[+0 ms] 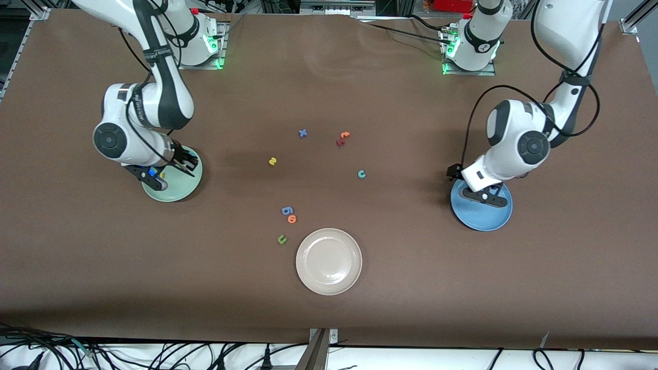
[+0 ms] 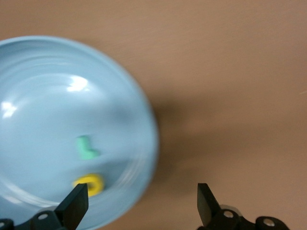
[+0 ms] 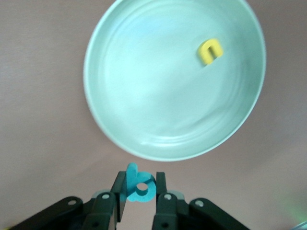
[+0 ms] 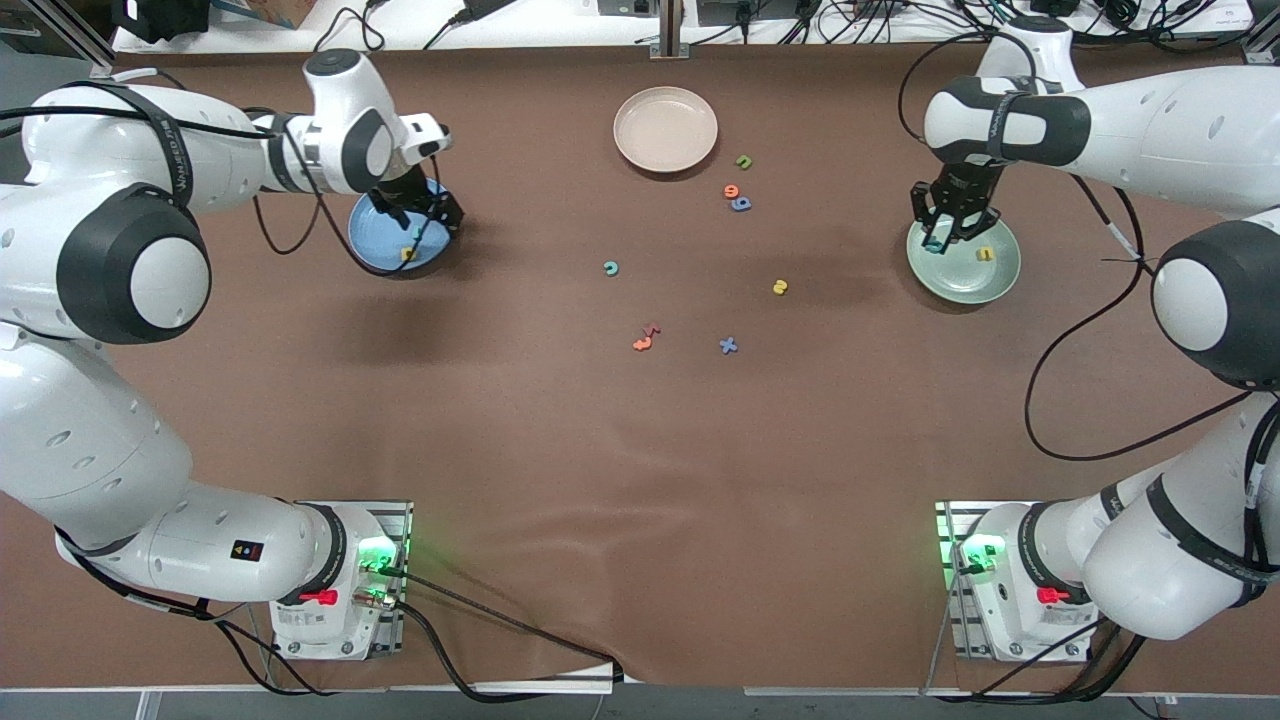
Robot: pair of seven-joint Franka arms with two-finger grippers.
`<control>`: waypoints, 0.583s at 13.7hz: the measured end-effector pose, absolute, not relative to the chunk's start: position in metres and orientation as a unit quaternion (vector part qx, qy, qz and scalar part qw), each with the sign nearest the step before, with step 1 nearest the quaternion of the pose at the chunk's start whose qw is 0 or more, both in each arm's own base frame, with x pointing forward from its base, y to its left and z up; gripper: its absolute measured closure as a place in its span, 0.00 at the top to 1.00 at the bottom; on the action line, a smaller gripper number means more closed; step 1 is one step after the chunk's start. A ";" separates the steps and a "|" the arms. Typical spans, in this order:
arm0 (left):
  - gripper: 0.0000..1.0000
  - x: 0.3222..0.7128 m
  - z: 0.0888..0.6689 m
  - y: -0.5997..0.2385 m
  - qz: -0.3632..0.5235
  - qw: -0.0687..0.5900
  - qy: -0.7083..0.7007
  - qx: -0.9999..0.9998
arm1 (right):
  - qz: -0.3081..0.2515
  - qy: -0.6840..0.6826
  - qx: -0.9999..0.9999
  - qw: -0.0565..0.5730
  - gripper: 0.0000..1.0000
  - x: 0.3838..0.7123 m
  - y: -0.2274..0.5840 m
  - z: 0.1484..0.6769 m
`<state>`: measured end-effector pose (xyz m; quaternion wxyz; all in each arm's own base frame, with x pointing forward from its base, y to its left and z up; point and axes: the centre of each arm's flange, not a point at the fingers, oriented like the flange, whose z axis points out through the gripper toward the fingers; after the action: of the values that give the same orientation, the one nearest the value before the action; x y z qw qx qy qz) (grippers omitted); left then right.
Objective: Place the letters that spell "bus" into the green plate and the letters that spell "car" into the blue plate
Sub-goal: 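Release the b onto the green plate while the left gripper reaches the teal c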
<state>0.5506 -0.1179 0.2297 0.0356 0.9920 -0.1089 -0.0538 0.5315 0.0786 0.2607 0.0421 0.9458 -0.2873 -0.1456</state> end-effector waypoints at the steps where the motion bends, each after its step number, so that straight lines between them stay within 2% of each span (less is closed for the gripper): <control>1: 1.00 0.547 0.232 -0.142 -0.054 0.040 -0.098 0.993 | -0.151 -0.275 0.949 0.044 0.28 0.531 0.069 0.255; 8: 1.00 0.523 0.261 -0.312 -0.037 0.066 -0.023 0.997 | -0.173 -0.230 0.956 0.059 0.28 0.525 0.014 0.206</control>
<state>0.5230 -0.3121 0.2611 0.0661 0.9969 -0.0230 -0.0371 0.5248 0.0140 0.2065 0.0593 0.9560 -0.2297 -0.1729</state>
